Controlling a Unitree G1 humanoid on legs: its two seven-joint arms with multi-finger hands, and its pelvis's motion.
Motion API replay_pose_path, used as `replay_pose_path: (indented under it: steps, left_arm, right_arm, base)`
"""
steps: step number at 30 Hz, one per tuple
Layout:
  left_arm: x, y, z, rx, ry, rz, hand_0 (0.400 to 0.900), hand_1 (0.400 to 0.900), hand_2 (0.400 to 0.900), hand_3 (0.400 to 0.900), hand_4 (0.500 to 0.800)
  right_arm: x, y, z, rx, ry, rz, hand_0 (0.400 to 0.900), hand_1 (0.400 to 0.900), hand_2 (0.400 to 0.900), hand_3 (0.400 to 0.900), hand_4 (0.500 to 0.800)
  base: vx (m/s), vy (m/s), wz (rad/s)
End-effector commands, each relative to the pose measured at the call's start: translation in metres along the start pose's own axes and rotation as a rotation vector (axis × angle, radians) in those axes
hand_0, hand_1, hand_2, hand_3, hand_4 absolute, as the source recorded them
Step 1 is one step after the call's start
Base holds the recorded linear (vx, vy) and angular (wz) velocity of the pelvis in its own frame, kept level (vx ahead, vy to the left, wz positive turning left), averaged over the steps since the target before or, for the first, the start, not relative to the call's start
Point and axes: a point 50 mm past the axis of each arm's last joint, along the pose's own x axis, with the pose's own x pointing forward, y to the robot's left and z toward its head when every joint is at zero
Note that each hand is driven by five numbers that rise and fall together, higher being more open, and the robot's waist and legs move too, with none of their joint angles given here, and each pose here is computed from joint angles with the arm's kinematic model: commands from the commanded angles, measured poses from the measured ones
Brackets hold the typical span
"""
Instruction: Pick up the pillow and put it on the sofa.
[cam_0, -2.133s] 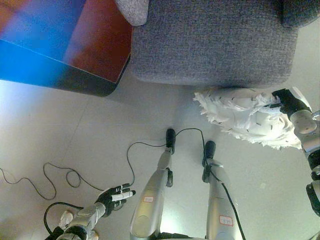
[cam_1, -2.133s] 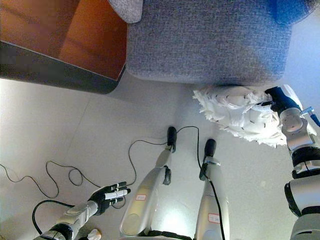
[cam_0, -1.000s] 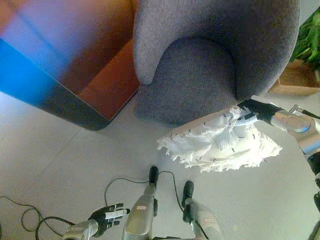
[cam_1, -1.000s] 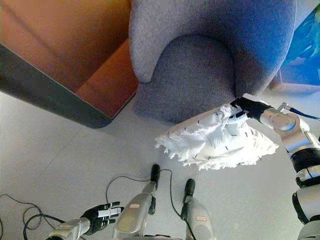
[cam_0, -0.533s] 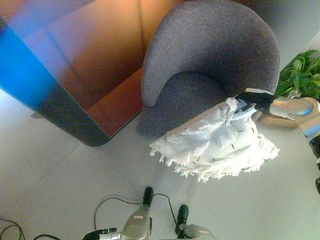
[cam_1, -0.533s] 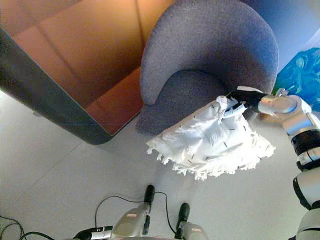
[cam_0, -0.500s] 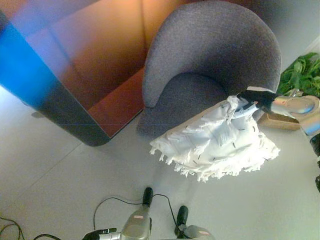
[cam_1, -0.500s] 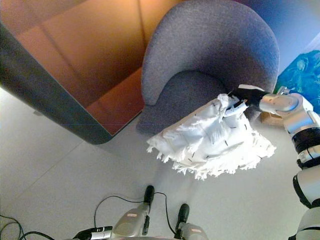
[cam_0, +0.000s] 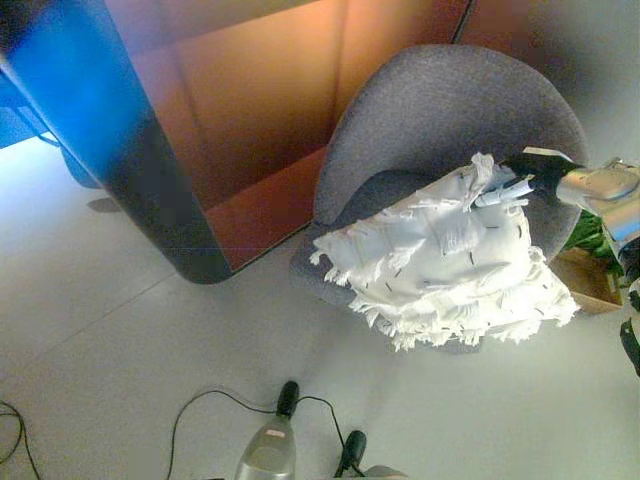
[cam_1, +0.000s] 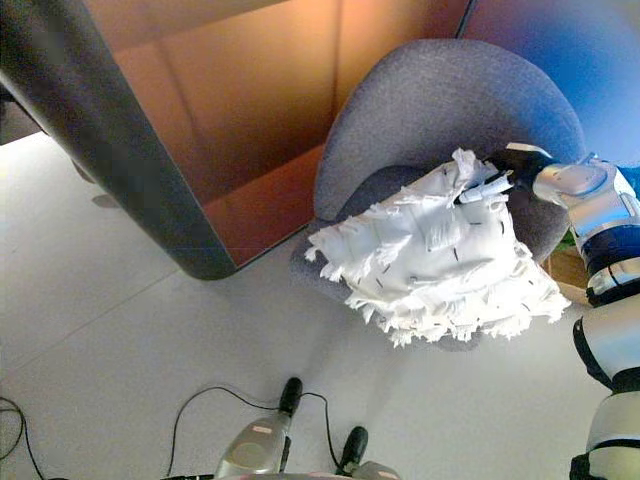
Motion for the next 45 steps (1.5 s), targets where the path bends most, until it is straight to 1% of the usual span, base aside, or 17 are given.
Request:
replay_pose_path:
  steps: [1, 12, 17, 18, 19, 20, 25, 29, 36, 45]
  left_arm:
    - [-0.017, 0.031, -0.040, -0.001, 0.138, 0.090, 0.900, 0.900, 0.900, 0.900, 0.800]
    - [-0.016, 0.029, -0.044, -0.054, 0.111, 0.069, 0.900, 0.900, 0.900, 0.900, 0.800]
    - [-0.013, 0.022, -0.045, -0.052, 0.108, 0.076, 0.900, 0.900, 0.900, 0.900, 0.800]
    - [-0.013, 0.022, -0.045, -0.051, 0.107, 0.077, 0.900, 0.900, 0.900, 0.900, 0.800]
    - [-0.013, 0.022, -0.045, -0.055, 0.101, 0.077, 0.900, 0.900, 0.900, 0.900, 0.800]
    - [-0.013, 0.022, -0.042, -0.060, 0.091, 0.077, 0.900, 0.900, 0.900, 0.900, 0.800]
    - [-0.013, 0.022, -0.041, -0.061, 0.076, 0.074, 0.900, 0.900, 0.900, 0.900, 0.800]
    - [-0.013, 0.023, -0.038, -0.065, 0.060, 0.060, 0.900, 0.900, 0.900, 0.900, 0.800]
    - [-0.012, 0.022, -0.031, -0.079, 0.024, 0.037, 0.900, 0.900, 0.900, 0.900, 0.800]
    - [-0.013, 0.022, -0.028, -0.075, 0.014, 0.014, 0.900, 0.900, 0.900, 0.900, 0.800]
  right_arm:
    - [-0.049, -0.088, 0.075, 0.103, -0.236, -0.369, 0.400, 0.400, 0.400, 0.400, 0.500]
    - [-0.060, -0.106, 0.036, 0.151, -0.008, -0.454, 0.400, 0.400, 0.400, 0.400, 0.500]
    - [-0.064, -0.109, 0.017, 0.171, 0.058, -0.477, 0.400, 0.400, 0.400, 0.400, 0.500]
    - [-0.065, -0.110, 0.016, 0.172, 0.065, -0.480, 0.410, 0.410, 0.410, 0.410, 0.506]
    - [-0.067, -0.112, 0.014, 0.156, 0.081, -0.506, 0.541, 0.541, 0.541, 0.541, 0.585]
    - [-0.071, -0.116, 0.010, 0.161, 0.100, -0.541, 0.900, 0.900, 0.900, 0.900, 0.800]
    - [-0.081, -0.123, -0.008, 0.194, 0.157, -0.587, 0.900, 0.900, 0.900, 0.900, 0.800]
    - [-0.088, -0.128, -0.013, 0.190, 0.156, -0.636, 0.900, 0.900, 0.900, 0.900, 0.800]
    - [-0.088, -0.129, -0.009, 0.133, 0.130, -0.650, 0.900, 0.900, 0.900, 0.900, 0.800]
    - [-0.095, -0.134, -0.009, 0.097, 0.130, -0.654, 0.900, 0.900, 0.900, 0.900, 0.800]
  base:
    - [-0.012, 0.037, 0.07]
    - [-0.009, 0.024, 0.10]
    - [0.007, -0.013, -0.02]
    - [0.018, -0.031, -0.05]
    - [0.000, -0.023, -0.06]
    - [-0.007, -0.019, -0.04]
    - [-0.030, -0.006, 0.05]
    - [-0.100, -0.001, 0.00]
    - [-0.053, 0.001, -0.10]
    - [-0.010, -0.016, -0.04]
